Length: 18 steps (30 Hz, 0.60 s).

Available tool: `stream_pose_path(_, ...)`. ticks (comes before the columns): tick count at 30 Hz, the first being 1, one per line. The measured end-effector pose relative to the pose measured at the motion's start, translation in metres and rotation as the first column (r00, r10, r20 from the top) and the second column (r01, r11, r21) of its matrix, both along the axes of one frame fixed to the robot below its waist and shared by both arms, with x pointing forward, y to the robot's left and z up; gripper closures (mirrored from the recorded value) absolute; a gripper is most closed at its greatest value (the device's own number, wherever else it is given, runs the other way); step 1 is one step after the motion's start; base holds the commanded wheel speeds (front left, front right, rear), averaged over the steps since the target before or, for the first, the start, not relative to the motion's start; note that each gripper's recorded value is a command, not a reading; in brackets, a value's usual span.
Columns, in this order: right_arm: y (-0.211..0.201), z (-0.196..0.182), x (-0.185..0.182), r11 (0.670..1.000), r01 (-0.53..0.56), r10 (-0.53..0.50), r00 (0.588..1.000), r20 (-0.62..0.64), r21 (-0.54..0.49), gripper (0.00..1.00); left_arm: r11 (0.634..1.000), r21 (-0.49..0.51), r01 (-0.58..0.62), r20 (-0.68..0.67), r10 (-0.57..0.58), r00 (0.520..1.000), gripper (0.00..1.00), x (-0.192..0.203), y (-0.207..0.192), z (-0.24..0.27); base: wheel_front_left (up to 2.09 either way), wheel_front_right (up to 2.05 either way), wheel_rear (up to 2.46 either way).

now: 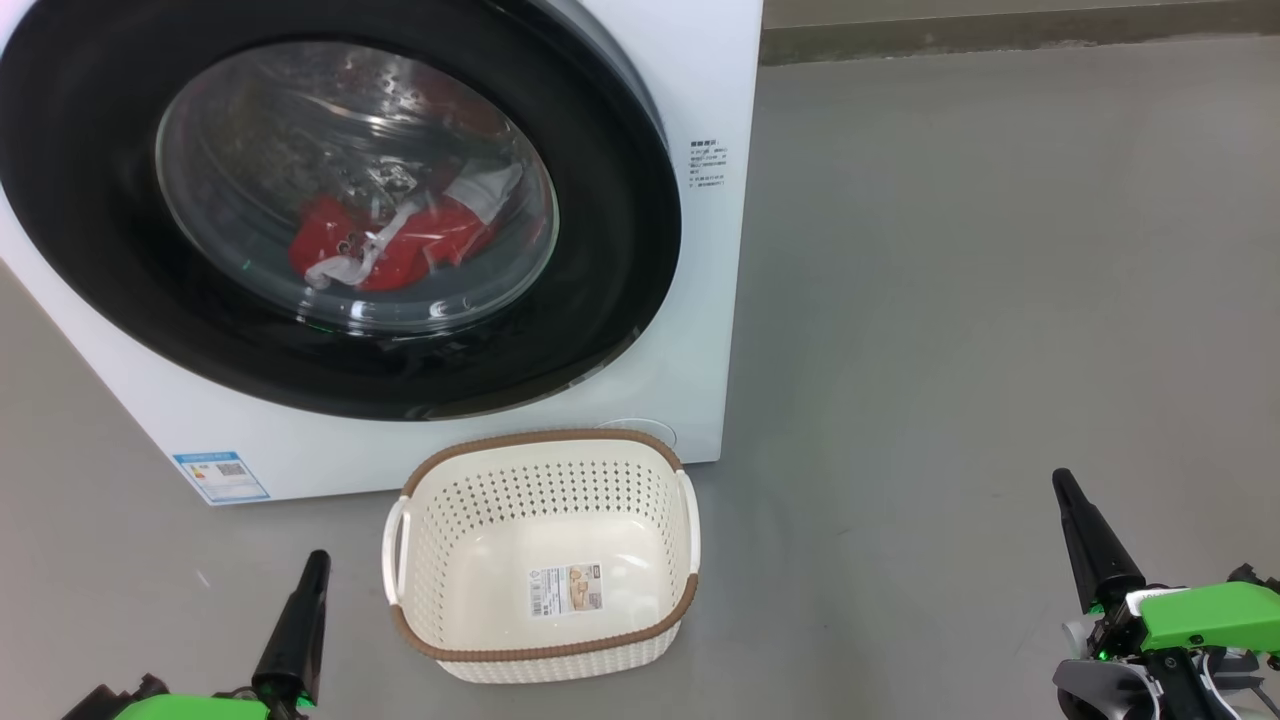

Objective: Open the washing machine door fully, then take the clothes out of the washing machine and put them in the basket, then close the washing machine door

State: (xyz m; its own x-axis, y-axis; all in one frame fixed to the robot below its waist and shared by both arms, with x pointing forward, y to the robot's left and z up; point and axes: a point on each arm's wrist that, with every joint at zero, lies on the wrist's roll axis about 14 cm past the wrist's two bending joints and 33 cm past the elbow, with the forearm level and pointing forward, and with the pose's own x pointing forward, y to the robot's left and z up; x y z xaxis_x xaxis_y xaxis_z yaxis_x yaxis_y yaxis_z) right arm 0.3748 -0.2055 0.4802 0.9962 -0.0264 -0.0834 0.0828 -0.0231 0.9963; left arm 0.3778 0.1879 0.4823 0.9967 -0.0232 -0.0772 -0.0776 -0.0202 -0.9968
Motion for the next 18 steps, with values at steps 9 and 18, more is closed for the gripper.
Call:
stream_pose_path(9, -0.0001, 0.0000, 0.0000, 1.000, 0.000, 0.000, 1.000, 0.000, 0.000, 1.00, 1.000, 0.000, 0.000, 0.000, 0.000, 1.000, 1.00, 0.0000, 0.0000, 0.0000, 0.00, 0.00, 0.00)
stream_pose_path(18, 0.0011, -0.0053, -0.0020, 1.000, 0.000, 0.000, 1.000, -0.016, 0.005, 0.00, 1.000, -0.003, 0.001, -0.016, -0.001, 1.000, 0.00, -0.0020, -0.0010, -0.0053, 0.00, 0.00, 0.00)
